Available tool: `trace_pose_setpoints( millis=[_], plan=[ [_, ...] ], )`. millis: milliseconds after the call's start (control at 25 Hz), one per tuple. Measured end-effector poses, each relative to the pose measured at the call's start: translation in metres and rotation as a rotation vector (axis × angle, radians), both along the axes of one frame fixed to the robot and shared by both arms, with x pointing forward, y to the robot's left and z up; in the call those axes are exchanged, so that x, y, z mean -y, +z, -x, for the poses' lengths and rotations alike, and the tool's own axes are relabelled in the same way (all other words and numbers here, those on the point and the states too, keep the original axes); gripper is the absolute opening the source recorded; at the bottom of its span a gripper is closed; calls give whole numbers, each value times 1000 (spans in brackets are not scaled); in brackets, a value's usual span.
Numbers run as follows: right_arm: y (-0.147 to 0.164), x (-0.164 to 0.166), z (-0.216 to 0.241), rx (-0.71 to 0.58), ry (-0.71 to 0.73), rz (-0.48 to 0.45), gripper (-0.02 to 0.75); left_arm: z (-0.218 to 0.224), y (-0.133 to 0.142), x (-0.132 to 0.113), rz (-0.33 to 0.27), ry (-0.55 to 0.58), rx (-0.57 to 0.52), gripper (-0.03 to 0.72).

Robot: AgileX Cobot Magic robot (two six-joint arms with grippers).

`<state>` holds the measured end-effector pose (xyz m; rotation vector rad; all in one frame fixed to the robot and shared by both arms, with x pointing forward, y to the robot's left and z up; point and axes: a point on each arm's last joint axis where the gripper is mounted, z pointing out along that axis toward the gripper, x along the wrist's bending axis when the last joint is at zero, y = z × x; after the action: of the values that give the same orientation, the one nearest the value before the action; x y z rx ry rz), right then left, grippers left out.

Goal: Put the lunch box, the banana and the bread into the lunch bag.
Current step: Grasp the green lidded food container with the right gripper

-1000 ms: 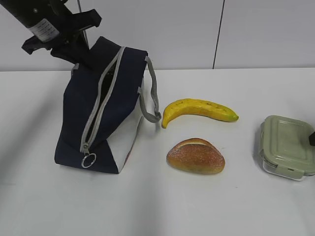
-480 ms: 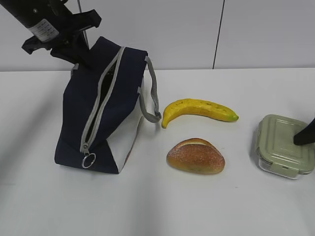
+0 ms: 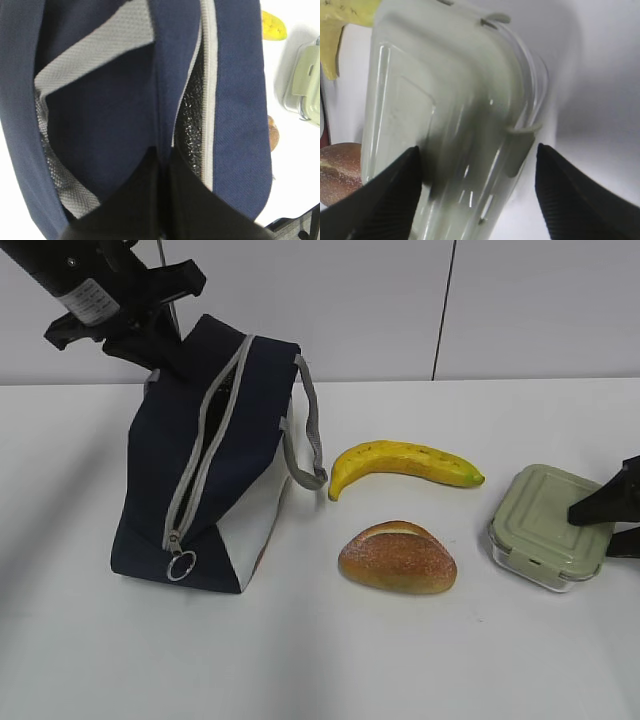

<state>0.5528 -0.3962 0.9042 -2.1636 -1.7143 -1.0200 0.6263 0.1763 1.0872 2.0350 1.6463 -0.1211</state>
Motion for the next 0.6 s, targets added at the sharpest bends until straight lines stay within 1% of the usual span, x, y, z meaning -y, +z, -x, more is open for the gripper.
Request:
trace_pose_setpoints(
  millis=[280, 600],
  plan=[
    [-4, -3, 2, -4, -45, -49, 513, 0, 0, 0, 0, -1, 0, 0],
    [-5, -5, 2, -4, -75, -78, 513, 0, 0, 0, -1, -1, 1, 0]
  ],
)
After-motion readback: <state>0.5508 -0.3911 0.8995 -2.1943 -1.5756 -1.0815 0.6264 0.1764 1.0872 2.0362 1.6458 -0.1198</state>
